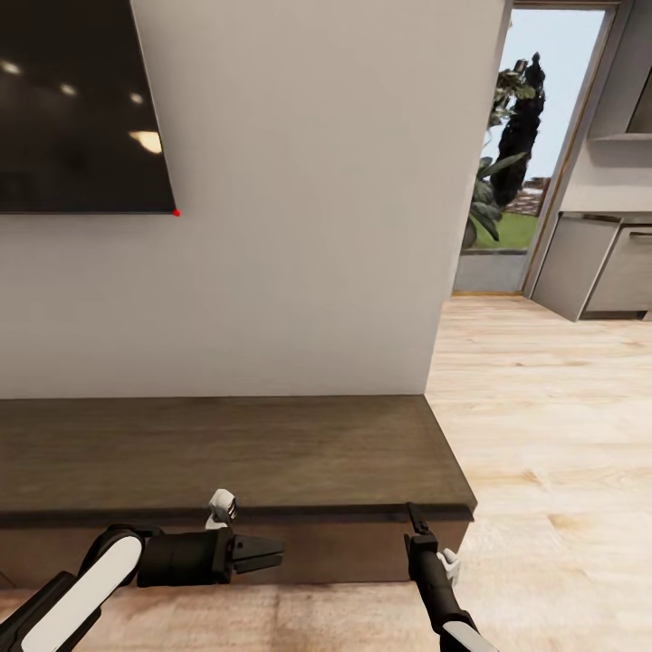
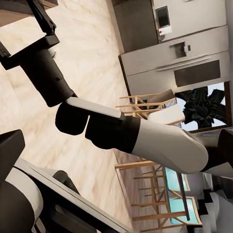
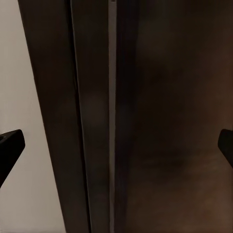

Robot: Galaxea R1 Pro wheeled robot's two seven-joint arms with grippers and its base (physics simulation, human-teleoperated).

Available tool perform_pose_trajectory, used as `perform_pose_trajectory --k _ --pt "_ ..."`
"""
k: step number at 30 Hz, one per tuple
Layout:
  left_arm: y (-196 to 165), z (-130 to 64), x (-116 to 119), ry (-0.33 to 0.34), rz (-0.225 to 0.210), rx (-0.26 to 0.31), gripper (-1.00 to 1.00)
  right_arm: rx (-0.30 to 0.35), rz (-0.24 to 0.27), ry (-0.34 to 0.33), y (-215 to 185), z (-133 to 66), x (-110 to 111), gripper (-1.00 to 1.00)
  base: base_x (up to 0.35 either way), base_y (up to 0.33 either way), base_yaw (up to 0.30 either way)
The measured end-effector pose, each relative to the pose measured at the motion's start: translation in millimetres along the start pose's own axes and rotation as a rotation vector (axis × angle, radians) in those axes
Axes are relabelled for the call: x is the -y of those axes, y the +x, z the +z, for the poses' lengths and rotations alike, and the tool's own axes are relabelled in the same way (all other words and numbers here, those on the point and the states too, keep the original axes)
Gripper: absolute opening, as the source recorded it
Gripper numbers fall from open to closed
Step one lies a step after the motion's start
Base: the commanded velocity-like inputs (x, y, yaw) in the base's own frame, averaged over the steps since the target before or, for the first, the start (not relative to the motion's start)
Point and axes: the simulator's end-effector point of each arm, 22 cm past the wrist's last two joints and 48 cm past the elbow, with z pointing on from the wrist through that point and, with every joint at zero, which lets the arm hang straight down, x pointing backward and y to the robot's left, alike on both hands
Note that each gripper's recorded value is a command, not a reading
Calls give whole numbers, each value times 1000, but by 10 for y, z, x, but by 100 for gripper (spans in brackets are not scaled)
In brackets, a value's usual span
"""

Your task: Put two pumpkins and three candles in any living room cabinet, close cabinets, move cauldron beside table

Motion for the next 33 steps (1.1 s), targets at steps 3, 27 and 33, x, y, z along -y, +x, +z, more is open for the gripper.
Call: perform_pose_trajectory --k 3,27,33 --pt "1 3 1 0 0 0 100 0 1 0 5 1 -2 100 59 0 0" --pt "14 15 -2 1 -1 -4 100 3 3 23 5 -23 71 -100 0 0 0" --pt "16 17 -3 1 -1 -4 100 2 0 28 4 -9 72 -100 -32 0 0"
